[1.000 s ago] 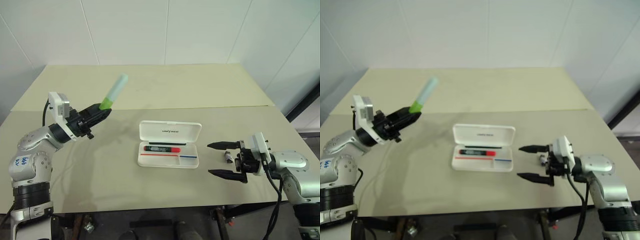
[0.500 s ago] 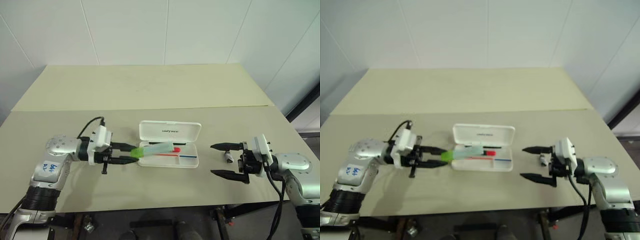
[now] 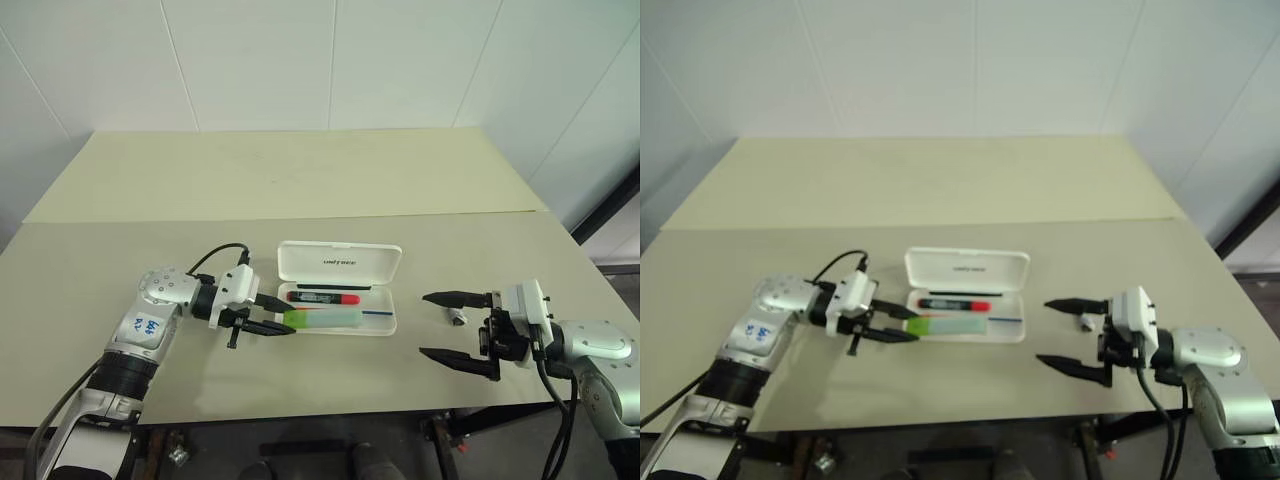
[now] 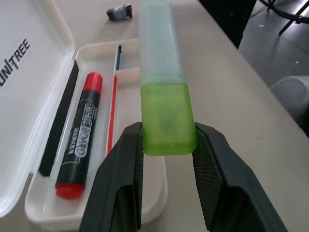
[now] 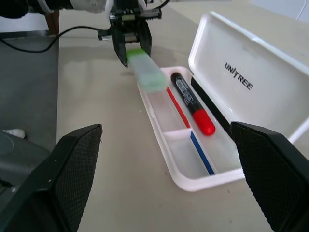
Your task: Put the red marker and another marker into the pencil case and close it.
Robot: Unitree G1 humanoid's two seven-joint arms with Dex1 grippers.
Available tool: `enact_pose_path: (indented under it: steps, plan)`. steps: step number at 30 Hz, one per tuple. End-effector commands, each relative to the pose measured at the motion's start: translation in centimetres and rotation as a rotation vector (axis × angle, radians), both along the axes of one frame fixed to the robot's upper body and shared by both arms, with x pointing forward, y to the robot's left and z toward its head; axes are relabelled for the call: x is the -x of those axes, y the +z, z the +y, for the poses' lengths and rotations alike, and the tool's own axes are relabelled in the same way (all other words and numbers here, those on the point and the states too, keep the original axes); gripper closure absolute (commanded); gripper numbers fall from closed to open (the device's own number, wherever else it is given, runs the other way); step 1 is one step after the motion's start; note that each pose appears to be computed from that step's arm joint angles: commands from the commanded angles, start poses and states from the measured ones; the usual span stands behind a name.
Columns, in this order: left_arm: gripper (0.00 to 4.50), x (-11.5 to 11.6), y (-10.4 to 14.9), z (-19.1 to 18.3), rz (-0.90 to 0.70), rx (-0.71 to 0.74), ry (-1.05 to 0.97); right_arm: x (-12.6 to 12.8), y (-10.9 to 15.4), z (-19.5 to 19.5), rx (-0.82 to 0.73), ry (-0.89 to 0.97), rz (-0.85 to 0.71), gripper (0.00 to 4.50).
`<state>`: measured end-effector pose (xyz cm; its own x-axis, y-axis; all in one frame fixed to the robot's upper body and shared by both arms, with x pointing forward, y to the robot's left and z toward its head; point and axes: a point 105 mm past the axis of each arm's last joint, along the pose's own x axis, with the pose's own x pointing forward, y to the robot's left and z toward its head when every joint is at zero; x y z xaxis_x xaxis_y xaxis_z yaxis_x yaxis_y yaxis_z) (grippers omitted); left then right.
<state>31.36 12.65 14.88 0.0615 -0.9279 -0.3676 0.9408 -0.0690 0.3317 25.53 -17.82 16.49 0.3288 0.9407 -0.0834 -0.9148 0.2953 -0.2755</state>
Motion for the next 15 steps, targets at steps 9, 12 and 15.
enact_pose_path:
  steps: [9, 12, 15]
  plan:
    - [3.41, -2.7, 0.1, 0.2, -0.097, -0.035, 0.043, 1.1, 0.9, 0.1, -0.026, -0.027, -0.019, 0.00]
    - [3.41, -2.8, -0.2, 0.1, -0.095, -0.040, 0.037, 1.1, 1.0, 0.1, -0.025, -0.026, -0.017, 0.00]
    - [3.41, -2.6, -0.5, -0.3, -0.085, -0.038, 0.009, 1.0, 1.0, 0.2, -0.027, -0.024, -0.016, 0.00]
